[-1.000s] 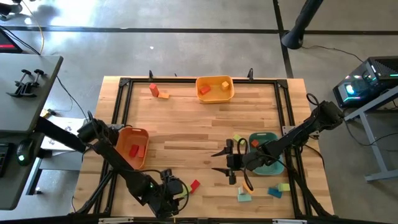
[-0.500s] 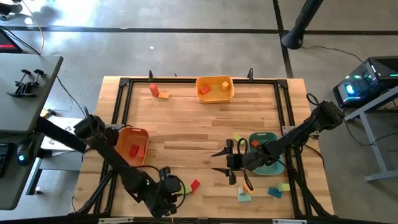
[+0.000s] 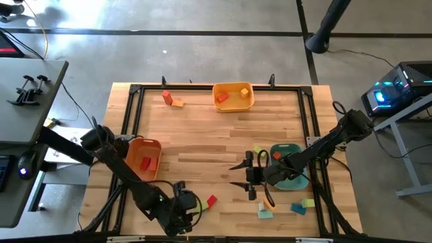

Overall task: Sort blocks by size
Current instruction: Put the green medium block into the orange bin

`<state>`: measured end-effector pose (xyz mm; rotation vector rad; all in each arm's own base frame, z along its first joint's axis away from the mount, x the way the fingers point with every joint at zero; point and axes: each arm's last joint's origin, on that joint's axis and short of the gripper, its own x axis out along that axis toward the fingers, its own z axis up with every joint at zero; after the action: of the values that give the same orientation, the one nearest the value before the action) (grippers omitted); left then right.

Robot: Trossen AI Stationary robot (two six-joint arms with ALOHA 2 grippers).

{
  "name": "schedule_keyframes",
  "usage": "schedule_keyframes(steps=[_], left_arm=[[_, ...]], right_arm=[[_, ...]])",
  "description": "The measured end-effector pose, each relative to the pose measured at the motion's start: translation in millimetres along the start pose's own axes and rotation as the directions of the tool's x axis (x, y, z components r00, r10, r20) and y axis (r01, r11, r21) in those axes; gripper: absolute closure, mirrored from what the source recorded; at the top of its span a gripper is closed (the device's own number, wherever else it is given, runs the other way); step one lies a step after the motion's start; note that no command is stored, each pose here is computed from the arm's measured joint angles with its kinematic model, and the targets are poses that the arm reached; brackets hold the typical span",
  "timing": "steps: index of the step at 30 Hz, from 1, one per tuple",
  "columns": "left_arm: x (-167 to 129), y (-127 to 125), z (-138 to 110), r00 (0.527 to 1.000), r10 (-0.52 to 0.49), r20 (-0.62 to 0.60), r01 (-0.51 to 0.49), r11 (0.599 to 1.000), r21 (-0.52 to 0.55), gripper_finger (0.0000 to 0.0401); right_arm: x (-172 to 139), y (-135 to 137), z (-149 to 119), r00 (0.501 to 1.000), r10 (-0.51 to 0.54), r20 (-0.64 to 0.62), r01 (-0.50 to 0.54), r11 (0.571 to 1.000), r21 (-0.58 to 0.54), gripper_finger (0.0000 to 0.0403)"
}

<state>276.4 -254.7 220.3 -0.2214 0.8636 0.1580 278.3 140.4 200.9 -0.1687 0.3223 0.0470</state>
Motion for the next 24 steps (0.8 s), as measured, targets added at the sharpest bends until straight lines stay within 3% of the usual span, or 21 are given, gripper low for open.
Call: schedule_keyframes(steps=[7,24], left_arm=[[9,-7,-3,1.0,-0.025,0.011,0.025,0.999,0.036,0.0136],[14,-5,-5,0.999,-0.028,-0.042,0.029,0.999,0.035,0.0157]], right_arm=[[0,0,0,1.0,0.0,-0.002,0.0,1.0,-0.001,0.0164],[0,0,0,1.0,0.0,-0.002,0.0,1.0,0.0,0.0164]])
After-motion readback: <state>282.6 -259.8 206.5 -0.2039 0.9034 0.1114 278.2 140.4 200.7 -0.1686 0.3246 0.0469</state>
